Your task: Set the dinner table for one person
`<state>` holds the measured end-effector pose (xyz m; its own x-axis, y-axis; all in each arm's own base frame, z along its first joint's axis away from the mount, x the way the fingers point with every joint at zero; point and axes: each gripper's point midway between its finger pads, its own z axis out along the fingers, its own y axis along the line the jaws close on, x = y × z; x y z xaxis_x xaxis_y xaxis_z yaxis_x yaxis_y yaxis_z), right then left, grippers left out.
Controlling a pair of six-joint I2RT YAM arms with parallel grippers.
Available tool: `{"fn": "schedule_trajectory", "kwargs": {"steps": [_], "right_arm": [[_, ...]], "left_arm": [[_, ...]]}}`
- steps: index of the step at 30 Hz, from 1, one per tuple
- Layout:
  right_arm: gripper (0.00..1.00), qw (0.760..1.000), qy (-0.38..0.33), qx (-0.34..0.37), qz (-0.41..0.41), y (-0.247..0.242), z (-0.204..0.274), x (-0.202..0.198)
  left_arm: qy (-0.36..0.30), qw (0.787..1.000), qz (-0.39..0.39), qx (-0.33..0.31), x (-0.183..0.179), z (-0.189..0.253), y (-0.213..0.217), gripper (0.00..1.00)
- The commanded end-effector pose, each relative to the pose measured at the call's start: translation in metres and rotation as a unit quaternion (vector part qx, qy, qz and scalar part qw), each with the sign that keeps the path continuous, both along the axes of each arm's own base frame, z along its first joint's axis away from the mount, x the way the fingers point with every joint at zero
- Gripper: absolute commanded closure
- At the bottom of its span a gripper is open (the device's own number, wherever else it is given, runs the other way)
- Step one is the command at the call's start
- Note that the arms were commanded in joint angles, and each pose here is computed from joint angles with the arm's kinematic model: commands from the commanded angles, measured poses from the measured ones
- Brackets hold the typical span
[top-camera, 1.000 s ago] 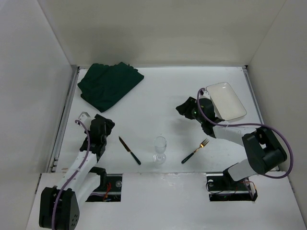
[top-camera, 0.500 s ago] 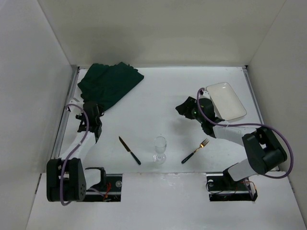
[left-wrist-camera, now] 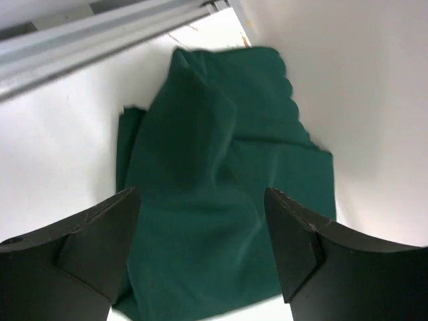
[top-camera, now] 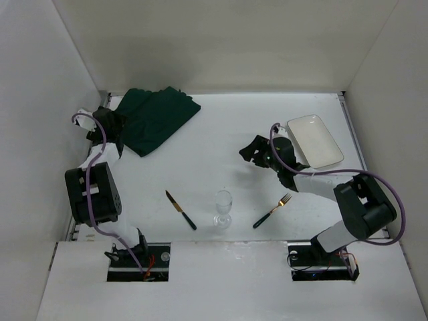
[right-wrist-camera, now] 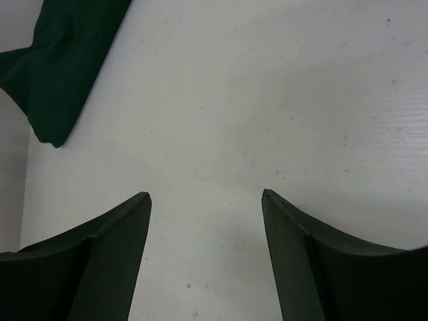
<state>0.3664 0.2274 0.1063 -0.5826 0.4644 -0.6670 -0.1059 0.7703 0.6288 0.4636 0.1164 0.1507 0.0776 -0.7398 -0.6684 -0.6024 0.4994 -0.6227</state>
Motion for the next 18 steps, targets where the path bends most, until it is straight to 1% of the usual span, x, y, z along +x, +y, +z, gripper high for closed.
{"fn": "schedule_trajectory", "kwargs": {"steps": [1,5,10,12,13,14,17,18], "right_arm": [[0.27,0.999,-0.039,0.015,0.021,0.016,0.027,0.008],[0.27,0.999,-0.036,0.012,0.026,0.021,0.025,0.007],[0.27,0.999,-0.039,0.010,0.037,0.030,0.025,0.005],[0.27,0.999,-0.036,0.008,0.039,0.031,0.023,0.004],[0.27,0.998,-0.036,0.007,0.041,0.032,0.022,0.004],[0.27,0.998,-0.038,0.007,0.041,0.032,0.023,0.004],[0.27,0.998,-0.041,0.006,0.040,0.031,0.025,0.003],[0.27,0.998,-0.041,0.007,0.041,0.031,0.025,0.003]], "left_arm": [[0.011,1.000,-0.015,0.000,0.017,0.002,0.016,0.27],[0.038,0.997,-0.072,-0.008,0.043,-0.014,0.011,0.26],[0.052,0.996,-0.069,-0.001,0.058,-0.029,0.020,0.26],[0.057,0.996,-0.064,-0.001,0.061,-0.035,0.027,0.28],[0.059,0.996,-0.061,-0.001,0.061,-0.037,0.029,0.31],[0.063,0.997,-0.054,0.000,0.060,-0.040,0.034,0.36],[0.068,0.997,-0.042,0.004,0.059,-0.040,0.040,0.63],[0.064,0.997,-0.045,0.005,0.061,-0.035,0.038,0.73]]}}
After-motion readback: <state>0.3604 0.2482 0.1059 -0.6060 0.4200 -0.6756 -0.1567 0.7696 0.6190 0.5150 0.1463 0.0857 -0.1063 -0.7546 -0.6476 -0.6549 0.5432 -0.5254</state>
